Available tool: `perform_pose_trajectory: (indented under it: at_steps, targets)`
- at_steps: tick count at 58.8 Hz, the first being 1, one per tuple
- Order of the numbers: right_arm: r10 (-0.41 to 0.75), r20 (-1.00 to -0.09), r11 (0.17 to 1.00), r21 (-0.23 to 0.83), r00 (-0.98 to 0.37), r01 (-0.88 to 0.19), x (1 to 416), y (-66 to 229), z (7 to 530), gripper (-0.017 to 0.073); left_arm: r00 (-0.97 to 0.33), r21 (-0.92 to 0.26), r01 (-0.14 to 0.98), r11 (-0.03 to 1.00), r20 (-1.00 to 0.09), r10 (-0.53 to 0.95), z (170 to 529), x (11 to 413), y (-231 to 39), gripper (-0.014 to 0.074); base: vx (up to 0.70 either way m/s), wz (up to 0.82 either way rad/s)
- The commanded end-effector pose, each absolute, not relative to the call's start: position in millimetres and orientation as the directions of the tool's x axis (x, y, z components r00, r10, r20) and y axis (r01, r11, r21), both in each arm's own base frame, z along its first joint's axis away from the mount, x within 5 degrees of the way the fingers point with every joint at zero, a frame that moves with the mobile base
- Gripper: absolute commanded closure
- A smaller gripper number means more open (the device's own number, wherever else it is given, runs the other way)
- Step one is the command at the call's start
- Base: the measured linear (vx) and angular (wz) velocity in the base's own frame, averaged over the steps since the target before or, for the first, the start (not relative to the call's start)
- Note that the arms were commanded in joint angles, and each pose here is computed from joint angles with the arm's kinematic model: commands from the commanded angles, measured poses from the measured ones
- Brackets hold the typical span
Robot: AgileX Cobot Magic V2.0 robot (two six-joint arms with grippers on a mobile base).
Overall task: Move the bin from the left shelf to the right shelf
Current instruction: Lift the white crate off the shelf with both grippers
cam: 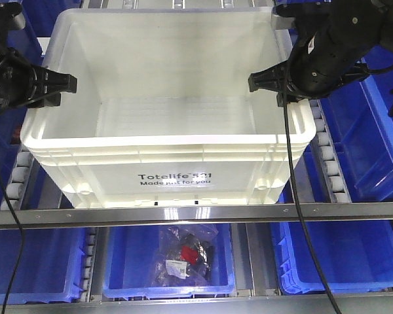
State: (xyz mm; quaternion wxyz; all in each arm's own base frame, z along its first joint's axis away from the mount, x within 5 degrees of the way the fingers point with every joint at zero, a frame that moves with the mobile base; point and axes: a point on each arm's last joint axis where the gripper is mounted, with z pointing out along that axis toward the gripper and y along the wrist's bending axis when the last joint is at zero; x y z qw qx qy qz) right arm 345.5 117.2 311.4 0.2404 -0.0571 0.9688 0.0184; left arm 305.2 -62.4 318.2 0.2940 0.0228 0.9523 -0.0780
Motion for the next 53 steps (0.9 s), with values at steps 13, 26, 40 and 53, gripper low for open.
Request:
perform_pose_trajectory:
  at_steps: [13, 26, 40, 53]
  targets:
    - [-0.091, -0.655, 0.99, 0.019, -0.75, -0.137, 321, 104, 376, 0.0543, -0.653, -0.137, 0.122, 0.983, -0.757, -0.025, 379, 278, -55, 0.0491, 0.0, 0.0]
    - [-0.055, -0.693, 0.988, 0.067, -0.719, -0.141, 310, 103, 392, 0.0543, -0.569, -0.142, 0.135, 0.98, -0.821, -0.041, 406, 254, -51, 0.0491, 0.0, 0.0]
    - [-0.049, -0.692, 0.988, 0.074, -0.72, -0.138, 308, 103, 393, 0.0542, -0.537, -0.144, 0.14, 0.98, -0.842, -0.047, 413, 247, -50, 0.0491, 0.0, 0.0]
    - [-0.05, -0.692, 0.988, 0.072, -0.72, -0.138, 308, 103, 393, 0.054, -0.533, -0.144, 0.14, 0.98, -0.844, -0.047, 414, 247, -50, 0.0491, 0.0, 0.0]
